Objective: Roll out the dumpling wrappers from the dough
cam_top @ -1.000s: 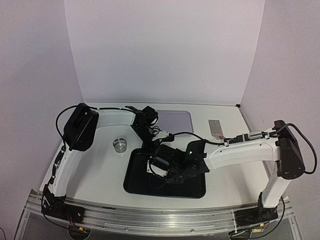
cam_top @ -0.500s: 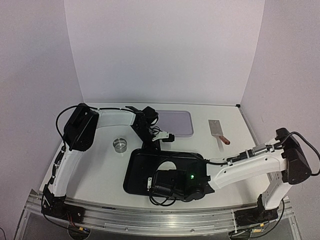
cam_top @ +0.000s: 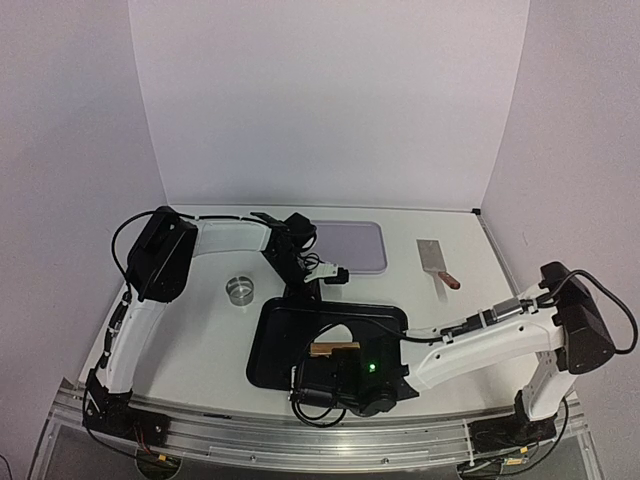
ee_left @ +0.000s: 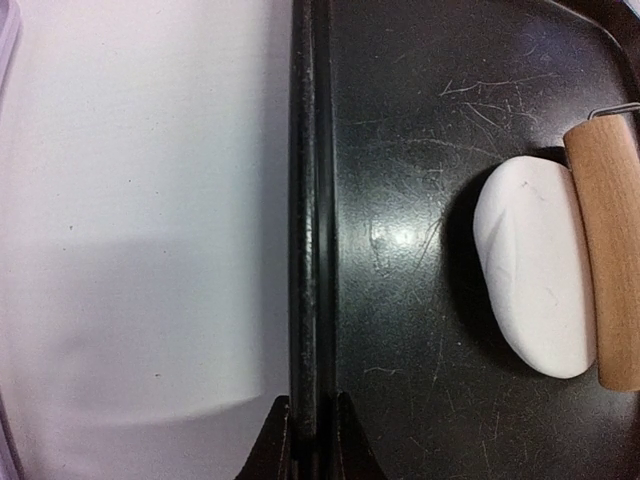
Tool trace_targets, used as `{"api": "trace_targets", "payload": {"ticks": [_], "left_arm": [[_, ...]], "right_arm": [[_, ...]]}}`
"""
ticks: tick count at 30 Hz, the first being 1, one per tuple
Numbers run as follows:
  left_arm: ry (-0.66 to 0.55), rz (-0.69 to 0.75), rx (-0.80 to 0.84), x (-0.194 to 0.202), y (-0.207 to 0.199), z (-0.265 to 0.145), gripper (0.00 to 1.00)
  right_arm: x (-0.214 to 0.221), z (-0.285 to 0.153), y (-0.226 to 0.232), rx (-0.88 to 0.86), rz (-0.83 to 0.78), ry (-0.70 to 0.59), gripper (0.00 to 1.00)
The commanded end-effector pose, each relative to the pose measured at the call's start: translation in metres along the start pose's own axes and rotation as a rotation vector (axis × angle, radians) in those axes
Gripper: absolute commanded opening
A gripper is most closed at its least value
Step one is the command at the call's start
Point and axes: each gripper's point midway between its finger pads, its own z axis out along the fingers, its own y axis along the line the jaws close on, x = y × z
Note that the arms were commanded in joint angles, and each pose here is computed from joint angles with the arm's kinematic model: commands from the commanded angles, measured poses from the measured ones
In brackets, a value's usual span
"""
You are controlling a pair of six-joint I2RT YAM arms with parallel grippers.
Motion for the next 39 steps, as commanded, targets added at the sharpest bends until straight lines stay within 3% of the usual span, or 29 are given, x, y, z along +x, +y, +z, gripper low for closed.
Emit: {"api": "trace_targets", "payload": {"ticks": [1,26,29,34,39], "left_arm": [[0.12,0.04,-0.104,0.034,0.024,0.003,0.0],[0.114,0.02,-0.109,0.039,0.028,-0.002,0.0],[0.115,0.024,-0.109,0.039,0.028,-0.002,0.0],[0.108,0.03,-0.104,0.035,0.028,-0.001,0.0],[0.109,0.031,-0.099,0.035,0.026,-0.001,0.0]], "right_arm": [[0.098,-0.021,0.144,-0.658,-0.166,0.346,0.0],[0.093,-0.034,0.144,-0.625,-0.139,0.359,0.0],[0.081,-0.039,0.118,-0.524,-0.092,0.29,0.0],[0.045,-0.057,0.036,-0.317,-0.006,0.093,0.0],[0.011,-0.071,-0.043,-0.159,-0.043,-0.041,0.0]]}}
